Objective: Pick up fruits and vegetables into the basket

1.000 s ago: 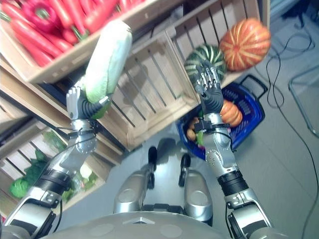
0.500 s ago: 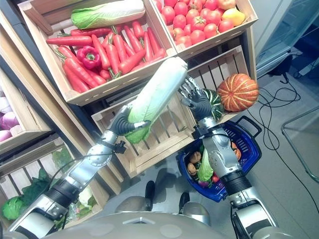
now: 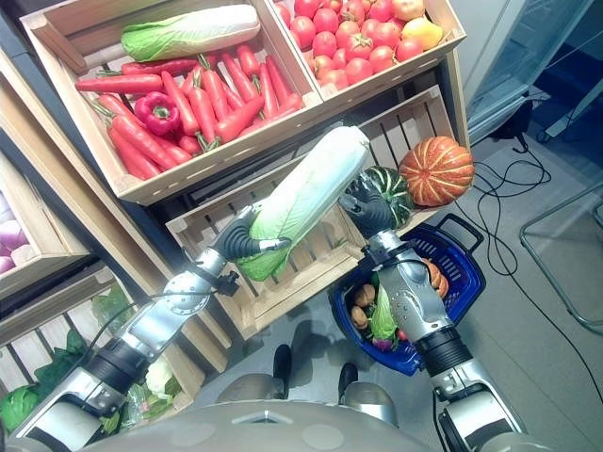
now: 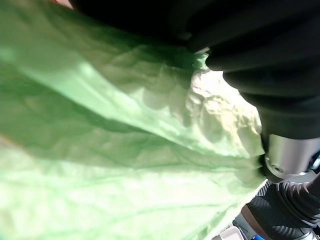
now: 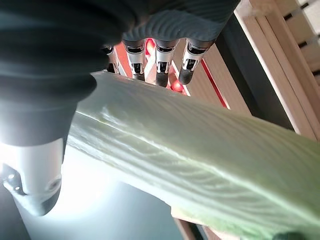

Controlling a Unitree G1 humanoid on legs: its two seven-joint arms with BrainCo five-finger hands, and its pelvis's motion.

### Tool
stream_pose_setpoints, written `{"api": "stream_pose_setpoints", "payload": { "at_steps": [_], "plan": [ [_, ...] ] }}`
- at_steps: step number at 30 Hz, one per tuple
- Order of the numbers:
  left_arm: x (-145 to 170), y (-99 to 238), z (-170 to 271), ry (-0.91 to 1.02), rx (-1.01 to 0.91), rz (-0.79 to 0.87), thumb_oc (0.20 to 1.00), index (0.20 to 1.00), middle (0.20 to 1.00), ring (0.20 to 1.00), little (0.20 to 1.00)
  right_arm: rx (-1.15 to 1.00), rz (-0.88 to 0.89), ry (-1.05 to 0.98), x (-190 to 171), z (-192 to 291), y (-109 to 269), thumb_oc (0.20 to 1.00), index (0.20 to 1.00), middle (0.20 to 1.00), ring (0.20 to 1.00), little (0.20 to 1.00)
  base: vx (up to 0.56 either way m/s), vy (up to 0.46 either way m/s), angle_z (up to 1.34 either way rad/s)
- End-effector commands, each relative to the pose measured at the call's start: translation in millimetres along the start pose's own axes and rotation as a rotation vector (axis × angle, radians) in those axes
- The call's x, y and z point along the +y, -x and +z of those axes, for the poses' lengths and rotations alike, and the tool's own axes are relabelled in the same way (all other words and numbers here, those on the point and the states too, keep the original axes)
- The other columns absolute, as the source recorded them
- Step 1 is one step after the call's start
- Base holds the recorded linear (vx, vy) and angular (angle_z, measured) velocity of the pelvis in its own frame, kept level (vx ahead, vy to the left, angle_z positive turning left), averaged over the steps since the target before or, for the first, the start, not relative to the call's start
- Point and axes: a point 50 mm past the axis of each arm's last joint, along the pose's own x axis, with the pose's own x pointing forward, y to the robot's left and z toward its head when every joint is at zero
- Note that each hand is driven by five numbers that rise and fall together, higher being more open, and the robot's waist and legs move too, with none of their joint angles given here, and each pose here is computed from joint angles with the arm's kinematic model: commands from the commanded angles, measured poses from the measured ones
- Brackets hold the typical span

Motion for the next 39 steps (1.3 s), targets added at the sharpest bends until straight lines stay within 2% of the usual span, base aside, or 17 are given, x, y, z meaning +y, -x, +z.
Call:
{"api": "stream_pose_setpoints", "payload": {
  "at_steps": [1, 8, 14, 19, 27, 28, 29, 30, 31, 39],
  "plan": [
    [6.7, -8.5, 18.9, -0.007, -0.106, 0.0, 0.2, 0.2, 0.2, 0.2, 0.2, -0.068, 0.123, -0.082, 21.8, 7.0, -3.7, 1.0, 1.0, 1.0, 1.0, 1.0, 0.0, 0.0, 0.0],
    [4.6, -7.3, 18.5, -0.04, -0.094, -0.069, 0.2, 0.2, 0.2, 0.2, 0.2, -0.026, 0.176, -0.095, 29.4, 1.8, -2.4, 1.0, 1.0, 1.0, 1.0, 1.0, 0.0, 0.0, 0.0],
    [-4.0, -7.2, 17.8, -0.032, -0.075, -0.213, 0.2, 0.2, 0.2, 0.2, 0.2, 0.016, 0.293, -0.172, 38.2, -1.4, -3.1, 1.0, 1.0, 1.0, 1.0, 1.0, 0.0, 0.0, 0.0],
    [-11.2, -7.8, 15.3, -0.049, -0.034, -0.322, 0.2, 0.2, 0.2, 0.2, 0.2, 0.047, 0.358, -0.156, 44.2, -3.5, -2.8, 1.0, 1.0, 1.0, 1.0, 1.0, 0.0, 0.0, 0.0],
    [-14.0, -6.5, 13.2, -0.105, -0.012, -0.423, 0.2, 0.2, 0.2, 0.2, 0.2, 0.047, 0.355, -0.162, 45.2, -3.4, -4.2, 1.0, 1.0, 1.0, 1.0, 1.0, -0.01, 0.002, -0.02],
    [-14.0, -6.6, 13.1, -0.106, -0.012, -0.425, 0.2, 0.2, 0.2, 0.2, 0.2, 0.046, 0.356, -0.165, 46.0, -3.7, -4.6, 0.931, 0.931, 0.931, 0.931, 0.931, -0.01, 0.005, -0.04],
    [-14.0, -6.7, 13.2, -0.105, -0.012, -0.428, 0.2, 0.2, 0.2, 0.2, 0.2, 0.045, 0.357, -0.166, 46.7, -4.1, -4.7, 0.746, 0.746, 0.746, 0.746, 0.746, 0.0, 0.0, 0.0],
    [-13.8, -6.7, 13.0, -0.106, -0.012, -0.432, 0.2, 0.2, 0.2, 0.2, 0.2, 0.043, 0.357, -0.165, 46.2, -3.5, -4.7, 0.401, 0.401, 0.401, 0.401, 0.401, 0.0, 0.0, 0.0],
    [-13.9, -7.0, 13.0, -0.106, -0.01, -0.435, 0.2, 0.2, 0.2, 0.2, 0.2, 0.042, 0.357, -0.166, 46.2, -4.0, -4.7, 0.2, 0.2, 0.2, 0.2, 0.2, 0.0, 0.0, 0.0],
    [-13.9, -3.0, 5.6, -0.119, 0.051, -0.453, 0.2, 0.2, 0.2, 0.2, 0.2, 0.026, 0.331, -0.17, 44.8, -1.5, -3.8, 0.2, 0.2, 0.2, 0.2, 0.2, 0.0, 0.0, 0.0]
  ]
}}
